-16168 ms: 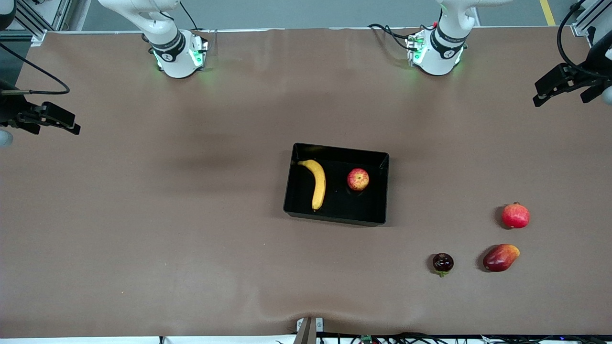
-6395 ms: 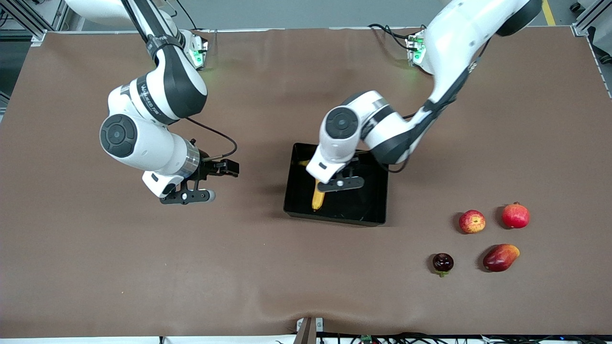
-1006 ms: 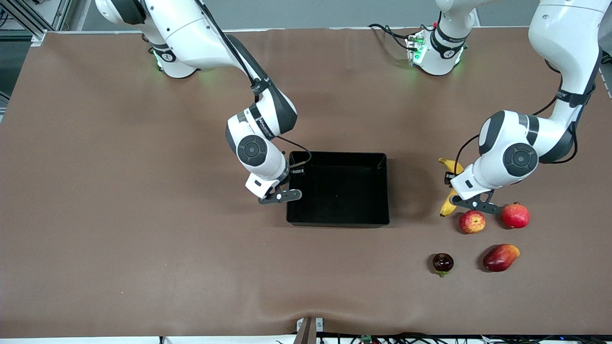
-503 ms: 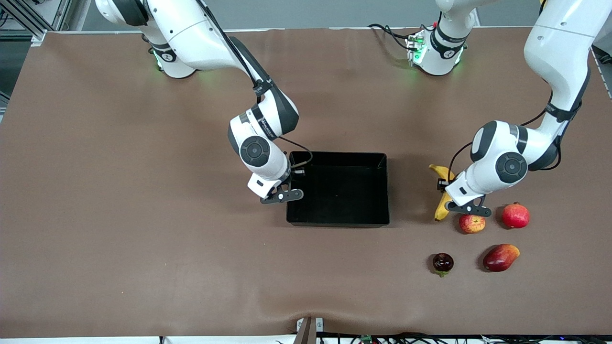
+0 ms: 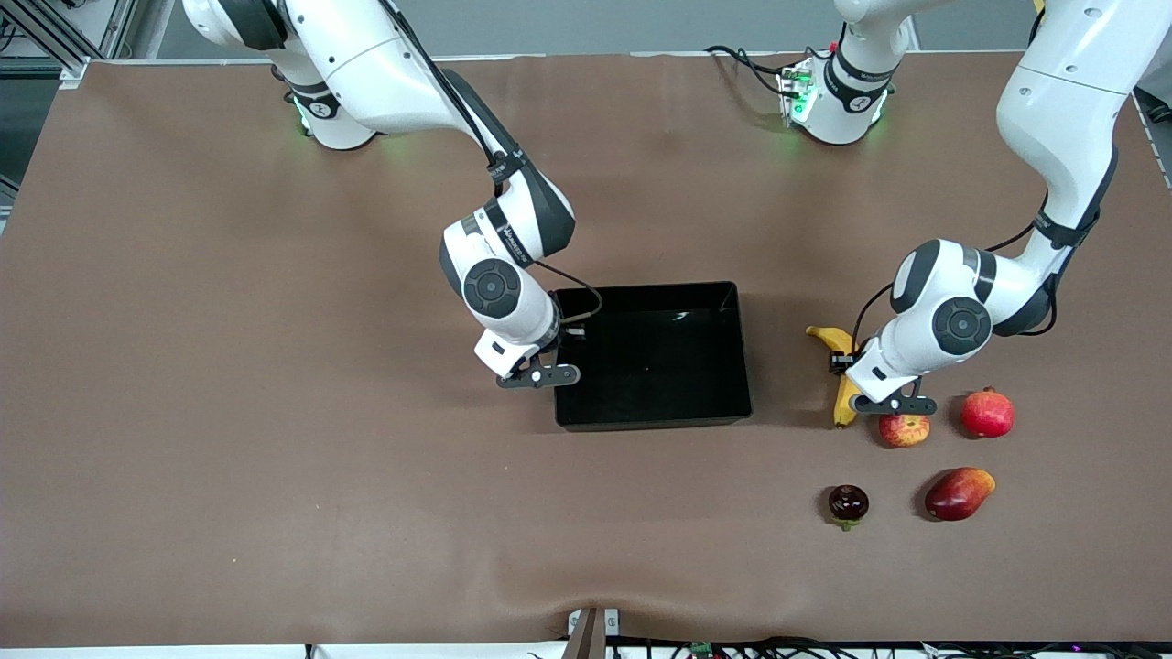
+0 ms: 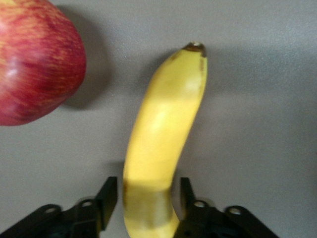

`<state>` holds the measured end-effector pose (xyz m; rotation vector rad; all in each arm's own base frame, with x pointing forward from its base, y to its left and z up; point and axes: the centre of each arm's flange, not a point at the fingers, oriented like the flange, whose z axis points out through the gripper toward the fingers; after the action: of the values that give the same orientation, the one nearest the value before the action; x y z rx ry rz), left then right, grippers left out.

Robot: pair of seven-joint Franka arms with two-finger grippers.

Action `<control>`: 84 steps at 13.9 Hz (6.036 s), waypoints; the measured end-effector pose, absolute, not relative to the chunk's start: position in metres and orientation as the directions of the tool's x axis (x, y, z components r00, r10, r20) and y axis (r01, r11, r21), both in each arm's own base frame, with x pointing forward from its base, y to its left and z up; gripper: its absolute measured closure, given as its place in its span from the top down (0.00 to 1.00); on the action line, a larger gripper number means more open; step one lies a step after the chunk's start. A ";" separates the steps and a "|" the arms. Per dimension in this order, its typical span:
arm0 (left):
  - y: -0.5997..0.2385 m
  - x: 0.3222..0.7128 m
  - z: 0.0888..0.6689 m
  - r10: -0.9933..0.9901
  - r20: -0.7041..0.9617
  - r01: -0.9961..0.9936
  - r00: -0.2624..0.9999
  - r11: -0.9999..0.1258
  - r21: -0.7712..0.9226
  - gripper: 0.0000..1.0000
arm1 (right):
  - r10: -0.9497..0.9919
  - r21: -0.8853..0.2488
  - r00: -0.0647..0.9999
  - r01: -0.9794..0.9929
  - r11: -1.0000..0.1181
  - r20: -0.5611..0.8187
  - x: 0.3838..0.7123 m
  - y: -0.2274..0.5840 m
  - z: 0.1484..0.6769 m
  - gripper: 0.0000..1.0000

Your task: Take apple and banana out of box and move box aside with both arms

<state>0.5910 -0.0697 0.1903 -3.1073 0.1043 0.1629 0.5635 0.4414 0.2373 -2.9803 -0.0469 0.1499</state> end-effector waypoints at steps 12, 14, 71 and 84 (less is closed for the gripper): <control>-0.120 0.649 0.474 -0.036 -0.015 -0.038 0.999 -0.994 -0.105 1.00 | -0.148 -0.171 0.987 -0.158 -0.973 -0.068 0.639 0.328 0.325 0.04; -0.107 0.651 0.504 -0.006 -0.014 -0.008 1.000 -0.994 -0.111 1.00 | -0.194 -0.173 0.978 -0.205 -0.964 -0.075 0.657 0.281 0.337 0.04; -0.055 0.526 0.662 -0.012 -0.016 -0.013 1.000 -0.998 -0.054 1.00 | 0.026 -0.069 0.994 0.019 -0.997 -0.110 0.631 -0.193 0.328 1.00; -0.047 0.530 0.662 0.004 -0.008 0.004 1.000 -0.999 -0.053 1.00 | -0.028 -0.112 0.999 -0.030 -0.993 -0.026 0.592 -0.094 0.566 1.00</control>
<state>0.5298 -0.0469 0.6623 -3.0889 -0.0062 0.0121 0.5925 -0.0935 0.5658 -3.0285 0.0439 0.0375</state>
